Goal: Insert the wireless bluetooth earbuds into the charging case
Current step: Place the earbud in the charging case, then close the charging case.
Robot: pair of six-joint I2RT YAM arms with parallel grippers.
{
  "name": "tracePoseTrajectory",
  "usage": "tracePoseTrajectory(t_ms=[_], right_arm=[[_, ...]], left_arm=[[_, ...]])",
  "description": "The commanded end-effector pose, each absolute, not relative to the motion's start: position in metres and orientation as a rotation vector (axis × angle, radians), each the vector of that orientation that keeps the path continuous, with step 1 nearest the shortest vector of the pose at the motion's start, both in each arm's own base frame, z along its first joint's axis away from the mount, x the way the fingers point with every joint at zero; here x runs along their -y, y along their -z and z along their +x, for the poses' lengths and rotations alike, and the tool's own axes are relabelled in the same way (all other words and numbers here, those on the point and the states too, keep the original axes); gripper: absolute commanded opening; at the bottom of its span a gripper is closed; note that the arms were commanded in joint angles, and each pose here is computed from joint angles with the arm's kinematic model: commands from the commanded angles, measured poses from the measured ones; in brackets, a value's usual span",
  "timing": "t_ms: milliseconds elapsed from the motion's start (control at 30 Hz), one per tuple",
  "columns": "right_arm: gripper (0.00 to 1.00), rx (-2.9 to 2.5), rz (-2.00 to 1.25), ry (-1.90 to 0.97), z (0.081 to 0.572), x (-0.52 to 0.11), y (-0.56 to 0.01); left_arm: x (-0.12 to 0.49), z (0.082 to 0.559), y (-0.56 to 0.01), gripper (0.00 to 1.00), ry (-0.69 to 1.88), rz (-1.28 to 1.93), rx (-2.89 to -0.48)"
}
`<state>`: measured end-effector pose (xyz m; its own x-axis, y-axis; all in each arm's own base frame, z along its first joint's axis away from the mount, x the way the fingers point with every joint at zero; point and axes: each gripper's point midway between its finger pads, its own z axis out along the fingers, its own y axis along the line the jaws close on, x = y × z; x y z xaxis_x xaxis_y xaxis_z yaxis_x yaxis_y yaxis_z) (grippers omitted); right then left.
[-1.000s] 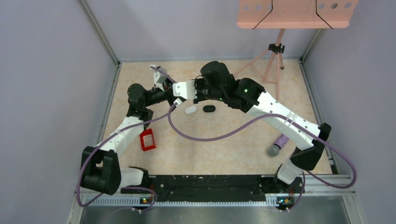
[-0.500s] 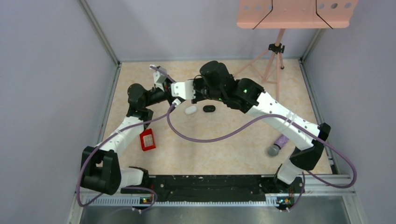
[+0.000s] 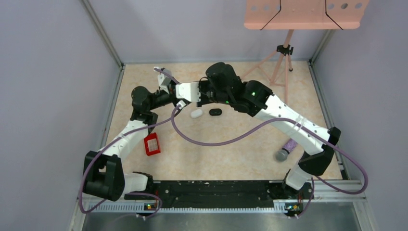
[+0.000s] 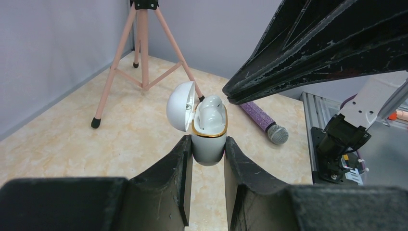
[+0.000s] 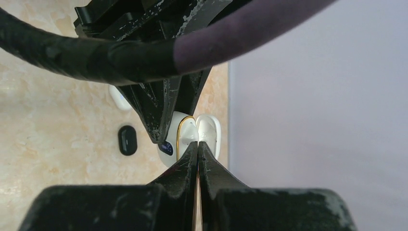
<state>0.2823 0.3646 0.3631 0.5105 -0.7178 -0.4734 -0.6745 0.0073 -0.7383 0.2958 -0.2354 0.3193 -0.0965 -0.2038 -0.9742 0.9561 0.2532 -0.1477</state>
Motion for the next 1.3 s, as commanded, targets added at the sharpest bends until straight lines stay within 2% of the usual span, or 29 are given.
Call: tracePoseTrajectory(t_ms=[0,100,133,167,267,367,467,867,1133,1267], right_arm=[[0.02,-1.192,-1.611,-0.016,0.273,-0.371,-0.391],[0.05,-1.217,-1.537,-0.015,0.275,-0.362,-0.408],[0.1,-1.227,-1.503,-0.027,0.275,-0.357,-0.416],[0.18,-1.243,-1.467,-0.042,0.275,-0.352,-0.423],[0.52,-1.307,-1.355,-0.179,0.273,-0.334,-0.44],[0.8,-1.387,-1.335,-0.36,0.27,-0.32,-0.436],[0.9,-1.451,-1.385,-0.474,0.27,-0.315,-0.416],[0.91,-1.456,-1.539,-0.751,0.262,-0.347,-0.366],[0.87,-1.467,-1.605,-0.877,0.251,-0.358,-0.34],[0.86,-1.455,-1.6,-0.882,0.251,-0.359,-0.345]], left_arm=[[0.233,0.288,-0.343,0.0,1.117,0.84,-1.166],[0.233,0.288,-0.341,0.0,1.114,0.841,-1.173],[0.233,0.287,-0.341,0.0,1.114,0.844,-1.172],[0.233,0.288,-0.339,0.0,1.115,0.845,-1.177],[0.232,0.286,-0.335,0.0,1.117,0.863,-1.187],[0.232,0.282,-0.328,0.0,1.11,0.925,-1.179],[0.234,0.275,-0.324,0.0,1.102,1.01,-1.154],[0.23,0.266,-0.317,0.0,0.98,1.185,-1.131],[0.231,0.272,-0.324,0.0,0.925,1.171,-1.124],[0.23,0.287,-0.331,0.0,0.946,1.044,-1.206]])
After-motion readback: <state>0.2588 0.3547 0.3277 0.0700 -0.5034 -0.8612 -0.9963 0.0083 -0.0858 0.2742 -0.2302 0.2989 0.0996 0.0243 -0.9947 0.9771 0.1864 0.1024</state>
